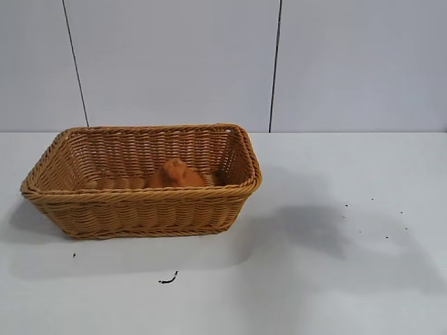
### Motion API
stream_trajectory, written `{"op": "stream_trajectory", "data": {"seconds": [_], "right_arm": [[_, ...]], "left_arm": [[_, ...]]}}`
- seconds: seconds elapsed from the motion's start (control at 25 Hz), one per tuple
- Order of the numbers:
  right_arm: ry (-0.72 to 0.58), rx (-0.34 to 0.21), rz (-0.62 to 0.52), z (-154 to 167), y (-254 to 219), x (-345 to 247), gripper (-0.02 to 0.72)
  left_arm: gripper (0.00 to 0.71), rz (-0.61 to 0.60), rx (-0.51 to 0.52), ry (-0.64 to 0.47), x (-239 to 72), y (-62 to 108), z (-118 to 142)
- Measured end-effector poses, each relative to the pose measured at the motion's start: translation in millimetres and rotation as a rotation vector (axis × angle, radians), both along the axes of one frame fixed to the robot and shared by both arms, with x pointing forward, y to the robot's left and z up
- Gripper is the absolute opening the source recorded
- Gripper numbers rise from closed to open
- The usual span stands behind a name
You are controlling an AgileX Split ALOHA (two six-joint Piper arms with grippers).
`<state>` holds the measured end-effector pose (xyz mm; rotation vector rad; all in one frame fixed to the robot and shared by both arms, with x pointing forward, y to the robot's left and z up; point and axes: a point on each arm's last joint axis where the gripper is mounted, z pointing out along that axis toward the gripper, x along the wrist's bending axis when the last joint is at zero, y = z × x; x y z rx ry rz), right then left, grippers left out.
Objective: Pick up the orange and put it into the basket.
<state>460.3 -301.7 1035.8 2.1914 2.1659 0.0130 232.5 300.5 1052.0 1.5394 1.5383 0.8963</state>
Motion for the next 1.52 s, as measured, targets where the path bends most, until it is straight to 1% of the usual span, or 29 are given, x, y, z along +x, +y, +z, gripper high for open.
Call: {"op": "stream_trajectory", "data": {"seconds": [0.16, 0.32, 0.36, 0.4, 0.44, 0.48, 0.56, 0.76, 1.08, 1.24, 1.52], "right_arm": [[-0.091, 0.002, 0.007, 0, 0, -49, 0.694], [-0.269, 0.007, 0.041, -1, 1, -85, 0.694], [-0.331, 0.011, 0.051, 0, 2, -96, 0.694], [-0.331, 0.011, 0.051, 0, 2, -96, 0.694], [-0.371, 0.016, 0.061, -1, 3, -103, 0.694], [-0.448, 0.028, 0.071, -3, 4, -120, 0.694], [-0.515, 0.04, 0.075, -4, 5, -138, 0.694], [-0.732, 0.032, 0.081, 10, 5, -170, 0.694], [-1.001, 0.023, 0.087, 18, 5, -211, 0.694], [-1.084, 0.022, 0.088, 18, 5, -224, 0.694], [-1.087, 0.022, 0.088, 18, 5, -224, 0.694]], "left_arm": [[0.666, 0.0, 0.0, 0.0, 0, 0.0, 0], [0.666, 0.0, 0.0, 0.0, 0, 0.0, 0], [0.666, 0.0, 0.0, 0.0, 0, 0.0, 0], [0.666, 0.0, 0.0, 0.0, 0, 0.0, 0], [0.666, 0.0, 0.0, 0.0, 0, 0.0, 0], [0.666, 0.0, 0.0, 0.0, 0, 0.0, 0], [0.666, 0.0, 0.0, 0.0, 0, 0.0, 0], [0.666, 0.0, 0.0, 0.0, 0, 0.0, 0], [0.666, 0.0, 0.0, 0.0, 0, 0.0, 0], [0.666, 0.0, 0.0, 0.0, 0, 0.0, 0], [0.666, 0.0, 0.0, 0.0, 0, 0.0, 0]]}}
